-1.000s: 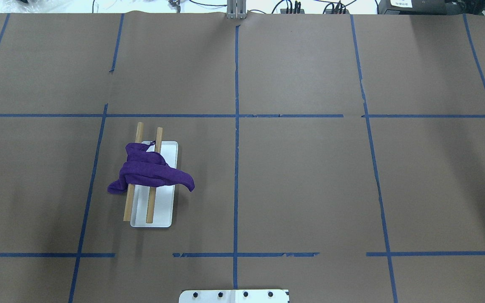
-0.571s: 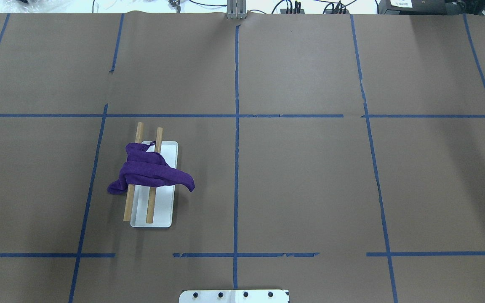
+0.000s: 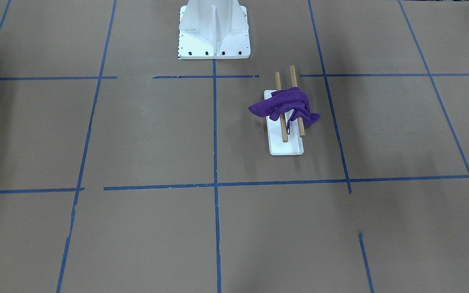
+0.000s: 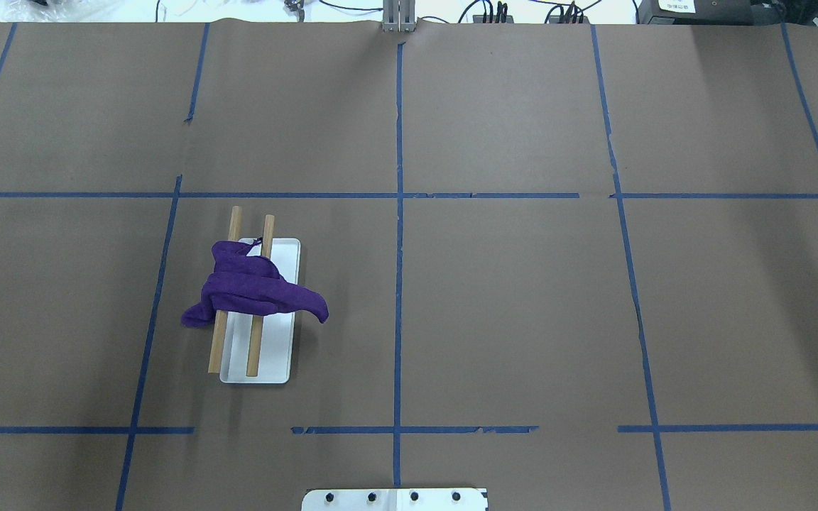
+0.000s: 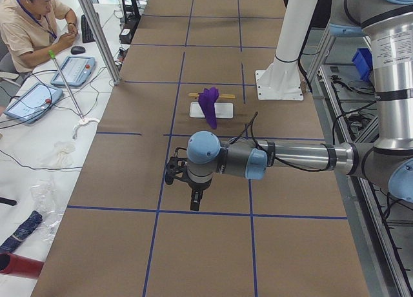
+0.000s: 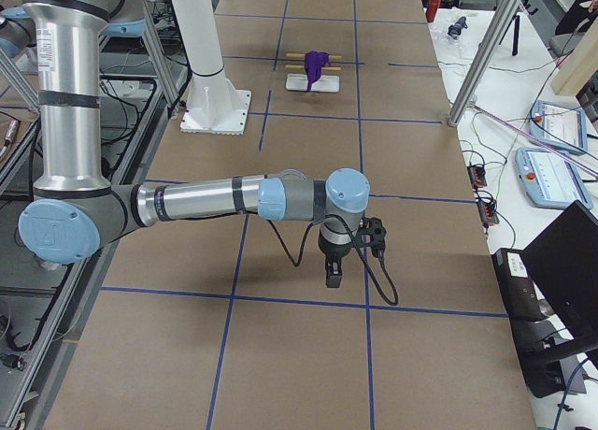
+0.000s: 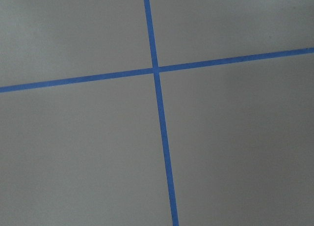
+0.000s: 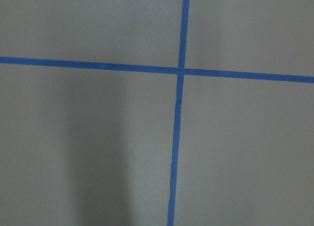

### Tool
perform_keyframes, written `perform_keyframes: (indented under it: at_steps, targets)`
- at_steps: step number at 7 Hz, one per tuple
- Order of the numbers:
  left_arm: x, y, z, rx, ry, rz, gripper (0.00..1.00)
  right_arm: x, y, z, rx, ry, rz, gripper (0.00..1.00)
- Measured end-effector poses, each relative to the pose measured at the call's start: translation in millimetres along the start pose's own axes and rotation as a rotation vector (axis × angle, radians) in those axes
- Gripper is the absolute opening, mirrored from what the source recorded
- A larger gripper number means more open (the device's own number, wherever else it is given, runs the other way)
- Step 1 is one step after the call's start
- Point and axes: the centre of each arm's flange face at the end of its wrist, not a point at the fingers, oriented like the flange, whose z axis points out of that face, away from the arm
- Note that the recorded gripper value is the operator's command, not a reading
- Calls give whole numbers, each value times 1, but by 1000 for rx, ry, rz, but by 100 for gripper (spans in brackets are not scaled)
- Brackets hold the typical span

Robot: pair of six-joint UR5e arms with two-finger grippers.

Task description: Hang towel on rack

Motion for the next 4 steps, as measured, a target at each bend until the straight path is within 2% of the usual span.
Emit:
perform_keyframes:
  at_steps: [4]
  targets:
    - [11, -6, -2, 11, 67, 26, 100, -7, -7, -5, 13, 0, -5, 100]
